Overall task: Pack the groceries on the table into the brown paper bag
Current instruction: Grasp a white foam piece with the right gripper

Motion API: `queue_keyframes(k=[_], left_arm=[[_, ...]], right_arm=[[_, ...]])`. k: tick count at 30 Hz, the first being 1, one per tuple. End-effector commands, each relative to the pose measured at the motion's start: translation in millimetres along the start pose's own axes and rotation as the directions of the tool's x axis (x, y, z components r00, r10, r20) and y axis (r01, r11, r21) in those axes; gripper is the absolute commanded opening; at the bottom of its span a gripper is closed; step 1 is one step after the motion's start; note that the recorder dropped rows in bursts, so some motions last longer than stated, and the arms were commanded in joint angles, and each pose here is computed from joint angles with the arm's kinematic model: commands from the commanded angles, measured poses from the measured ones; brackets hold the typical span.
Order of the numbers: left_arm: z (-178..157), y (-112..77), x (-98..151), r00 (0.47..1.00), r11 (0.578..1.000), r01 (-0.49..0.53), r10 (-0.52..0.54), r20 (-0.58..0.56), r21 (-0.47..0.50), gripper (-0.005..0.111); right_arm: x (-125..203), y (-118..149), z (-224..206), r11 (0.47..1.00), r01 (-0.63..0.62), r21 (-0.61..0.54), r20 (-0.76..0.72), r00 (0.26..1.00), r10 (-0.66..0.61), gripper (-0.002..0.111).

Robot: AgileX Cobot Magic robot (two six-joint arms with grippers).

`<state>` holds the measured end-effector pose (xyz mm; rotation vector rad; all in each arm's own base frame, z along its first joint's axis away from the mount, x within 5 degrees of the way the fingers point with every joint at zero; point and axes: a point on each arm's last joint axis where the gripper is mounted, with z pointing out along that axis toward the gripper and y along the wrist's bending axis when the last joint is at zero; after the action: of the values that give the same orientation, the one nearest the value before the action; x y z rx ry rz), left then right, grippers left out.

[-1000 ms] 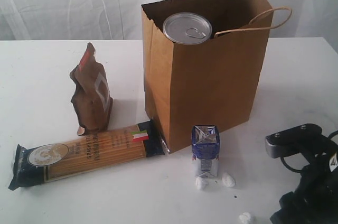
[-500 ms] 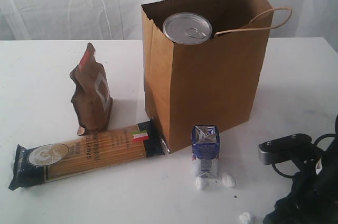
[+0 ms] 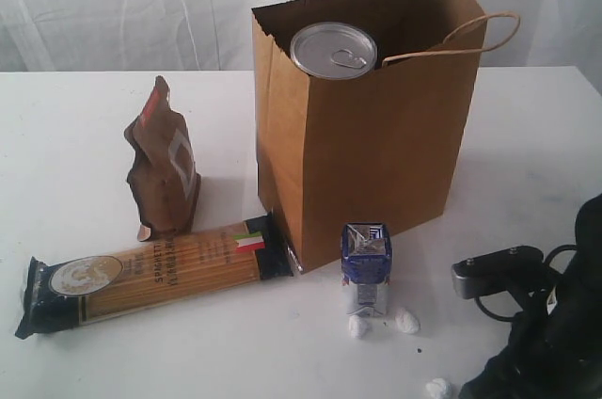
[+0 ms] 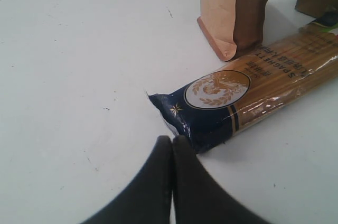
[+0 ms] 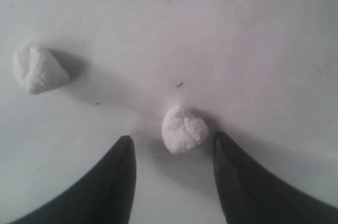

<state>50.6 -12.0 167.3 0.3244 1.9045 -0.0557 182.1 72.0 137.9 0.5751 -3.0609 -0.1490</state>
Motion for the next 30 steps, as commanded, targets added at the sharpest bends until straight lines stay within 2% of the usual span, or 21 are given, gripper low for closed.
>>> queue_keyframes(k=[1, 11, 17, 21, 30], left_arm=[[0, 0.0, 1, 1.0, 1.0, 0.005, -0.005, 0.0, -0.003, 0.0], [0, 0.0, 1, 1.0, 1.0, 0.005, -0.005, 0.0, -0.003, 0.0], [0, 0.0, 1, 1.0, 1.0, 0.005, -0.005, 0.0, -0.003, 0.0], [0, 0.0, 1, 1.0, 1.0, 0.005, -0.005, 0.0, -0.003, 0.0], [0, 0.0, 1, 1.0, 1.0, 0.005, -0.005, 0.0, -0.003, 0.0]], right_arm=[[-2, -1, 3, 1.0, -0.01, 0.001, 0.002, 1.0, 0.01, 0.041], [-4, -1, 3, 1.0, -0.01, 0.005, 0.026, 1.0, 0.01, 0.001], [-9, 0, -12, 1.0, -0.003, 0.007, 0.099, 0.995, 0.002, 0.0], [-6, 2, -34, 1.0, 0.016, 0.021, 0.199, 0.98, -0.019, 0.0], [-1, 7, -92, 0.998, 0.042, 0.041, 0.409, 0.911, -0.055, 0.0]])
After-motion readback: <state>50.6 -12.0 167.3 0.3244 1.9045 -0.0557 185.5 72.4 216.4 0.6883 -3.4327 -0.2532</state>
